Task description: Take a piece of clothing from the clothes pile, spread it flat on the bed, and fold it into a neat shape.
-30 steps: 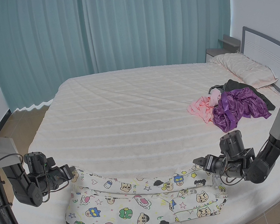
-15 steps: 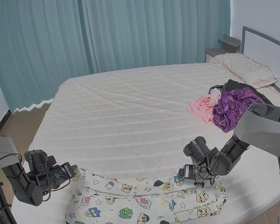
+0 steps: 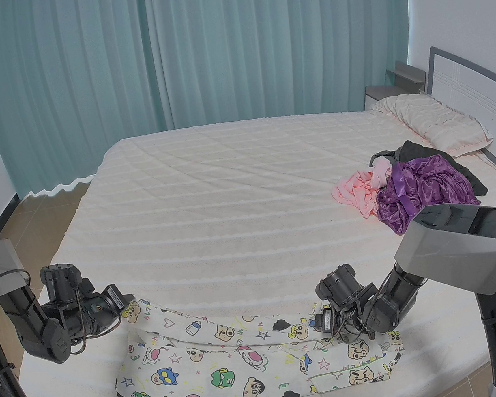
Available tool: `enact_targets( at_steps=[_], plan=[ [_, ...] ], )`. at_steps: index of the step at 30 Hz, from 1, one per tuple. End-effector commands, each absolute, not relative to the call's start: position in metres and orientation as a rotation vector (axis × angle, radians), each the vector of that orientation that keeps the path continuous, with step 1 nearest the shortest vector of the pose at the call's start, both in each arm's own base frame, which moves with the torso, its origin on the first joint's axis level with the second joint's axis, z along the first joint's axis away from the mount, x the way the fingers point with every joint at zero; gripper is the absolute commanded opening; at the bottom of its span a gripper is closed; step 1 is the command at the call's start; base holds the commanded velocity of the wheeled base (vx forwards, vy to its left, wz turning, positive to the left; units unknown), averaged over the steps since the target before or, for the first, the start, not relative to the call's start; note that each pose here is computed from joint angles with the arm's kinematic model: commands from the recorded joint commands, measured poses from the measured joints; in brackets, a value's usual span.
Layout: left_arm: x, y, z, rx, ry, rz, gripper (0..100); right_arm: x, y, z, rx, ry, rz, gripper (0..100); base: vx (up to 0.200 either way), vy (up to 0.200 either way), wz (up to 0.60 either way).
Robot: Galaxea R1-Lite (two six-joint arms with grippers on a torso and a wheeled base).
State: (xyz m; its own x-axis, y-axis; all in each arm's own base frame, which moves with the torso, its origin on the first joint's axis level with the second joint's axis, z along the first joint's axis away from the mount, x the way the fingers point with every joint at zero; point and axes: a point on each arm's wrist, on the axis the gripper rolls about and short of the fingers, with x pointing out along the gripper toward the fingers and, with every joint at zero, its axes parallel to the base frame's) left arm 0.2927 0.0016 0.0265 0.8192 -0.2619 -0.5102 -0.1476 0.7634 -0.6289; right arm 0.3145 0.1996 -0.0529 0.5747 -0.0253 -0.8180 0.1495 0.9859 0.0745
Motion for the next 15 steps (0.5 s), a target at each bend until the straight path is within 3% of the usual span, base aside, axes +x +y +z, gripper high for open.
enact_targets(
  at_steps=[1, 15],
  plan=[
    [0.292, 0.002, 0.037, -0.709, 0.571, -0.084, 0, 0.314, 0.200, -0.057, 0.134, 0.963, -0.104, 100, 0.000, 0.000, 0.00],
    [0.304, 0.011, 0.028, -0.718, 0.560, -0.072, 0, 0.317, 0.200, -0.055, 0.167, 0.936, -0.096, 100, 0.000, 0.000, 0.00]
  ],
)
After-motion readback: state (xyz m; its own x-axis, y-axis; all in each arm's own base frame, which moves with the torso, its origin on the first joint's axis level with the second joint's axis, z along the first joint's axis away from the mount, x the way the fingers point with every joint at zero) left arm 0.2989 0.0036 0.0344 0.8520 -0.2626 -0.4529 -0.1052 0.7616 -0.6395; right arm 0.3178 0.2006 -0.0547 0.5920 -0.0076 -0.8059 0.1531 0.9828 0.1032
